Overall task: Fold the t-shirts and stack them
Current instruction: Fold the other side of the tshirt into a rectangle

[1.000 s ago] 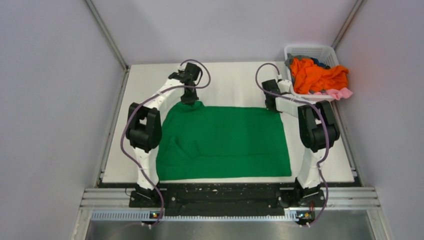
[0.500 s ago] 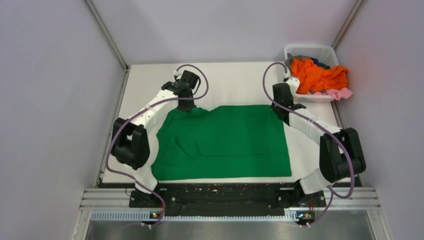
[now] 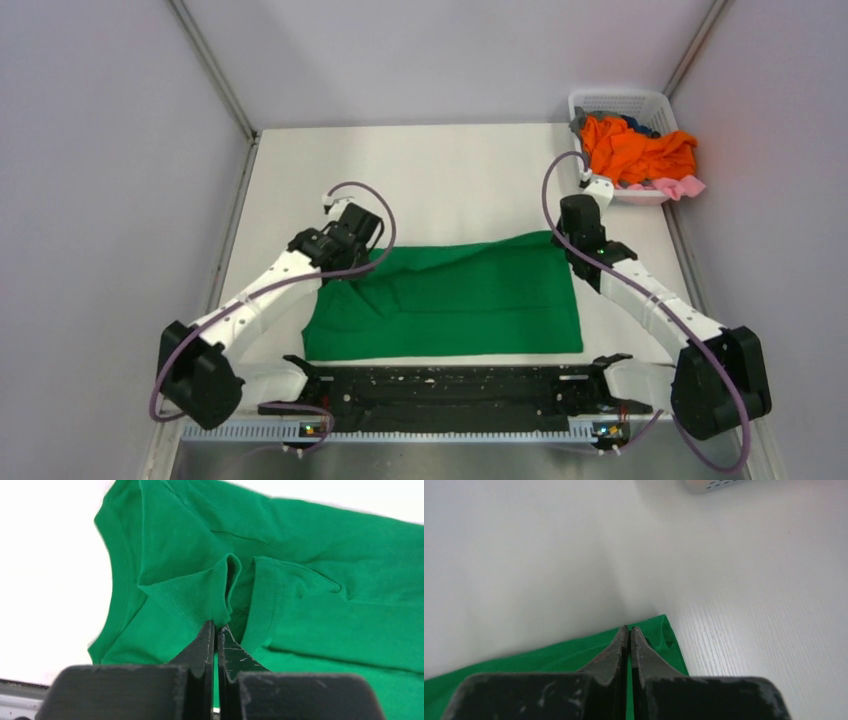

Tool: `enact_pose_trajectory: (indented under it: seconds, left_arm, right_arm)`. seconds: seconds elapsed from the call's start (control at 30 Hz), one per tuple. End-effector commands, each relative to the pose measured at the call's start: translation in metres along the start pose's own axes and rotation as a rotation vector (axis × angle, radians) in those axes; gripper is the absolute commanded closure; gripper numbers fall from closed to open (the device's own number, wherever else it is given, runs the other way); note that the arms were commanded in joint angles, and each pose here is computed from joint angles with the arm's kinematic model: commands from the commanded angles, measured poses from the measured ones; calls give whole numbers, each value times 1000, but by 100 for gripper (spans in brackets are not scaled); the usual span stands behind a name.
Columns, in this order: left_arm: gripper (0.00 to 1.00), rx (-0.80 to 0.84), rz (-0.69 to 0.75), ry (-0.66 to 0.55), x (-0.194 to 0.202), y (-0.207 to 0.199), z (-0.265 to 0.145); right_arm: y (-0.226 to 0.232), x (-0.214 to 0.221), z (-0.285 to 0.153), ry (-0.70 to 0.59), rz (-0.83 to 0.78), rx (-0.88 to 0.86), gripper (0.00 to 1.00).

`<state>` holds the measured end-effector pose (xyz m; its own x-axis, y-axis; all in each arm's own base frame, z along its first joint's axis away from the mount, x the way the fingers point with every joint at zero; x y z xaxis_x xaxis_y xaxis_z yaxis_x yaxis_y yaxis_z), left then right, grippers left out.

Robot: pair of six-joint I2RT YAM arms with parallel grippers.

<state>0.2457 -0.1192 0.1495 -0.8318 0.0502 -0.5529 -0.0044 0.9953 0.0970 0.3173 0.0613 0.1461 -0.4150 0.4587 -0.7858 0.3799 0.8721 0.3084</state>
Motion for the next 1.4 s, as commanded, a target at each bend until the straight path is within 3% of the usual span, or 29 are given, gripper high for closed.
enact_pose_trajectory:
  seconds: [0.0,0.37,0.47,0.5,0.57,0.7,0.73,0.77,0.8,1.0,1.17,1.37]
  left_arm:
    - [100,36,-84,-9,29,7,-16]
    - [100,113,-118,87,93,-2,-11]
    - [77,160,-106,138,107,-9,-10]
    - [75,182,-96,155,112,-13,-11]
    - [62,223,-67,177,121,-18,-15]
    - [36,348,-44,158,121,-29,-30]
    - [23,367,-50,129,115,-31,-33]
    - [7,381,-52,94,108,-33,-35]
    - [2,387,-59,55,99,-35,-37]
    - [1,398,-73,-92,49,-54,-38]
    - [1,290,-57,-26,45,-65,-6]
    - [1,438,-15,120,62,-104,10]
  right_arm:
    - [-11,2,-14,-10,16,-2,100]
    - [-37,18,-14,10,-16,114,100]
    - [-48,24,-18,22,15,157,96]
    - [-51,26,-21,20,29,165,89]
    - [-58,24,-29,-7,69,187,56]
    - [-64,13,-46,-77,168,169,19]
    - [-63,12,-49,-87,189,145,6]
    - [-60,12,-51,-89,205,113,2]
    - [-56,11,-54,-90,216,69,1]
    - [-18,23,-52,21,152,-171,1]
    - [-15,36,-42,92,96,-159,1]
    - [-16,41,-39,113,82,-150,1]
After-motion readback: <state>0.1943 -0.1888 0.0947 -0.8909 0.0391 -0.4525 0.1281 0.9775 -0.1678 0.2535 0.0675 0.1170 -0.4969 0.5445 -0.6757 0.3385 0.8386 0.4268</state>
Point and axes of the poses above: each gripper's point midway between its finger pads, its own z axis out along the fingers, its own y axis along the line the jaws close on, x = y × z, the point moved 3 cm from there along -z, back along the fingers, and after that the axes turned 14 degrees about z, right-handed, at the moved point
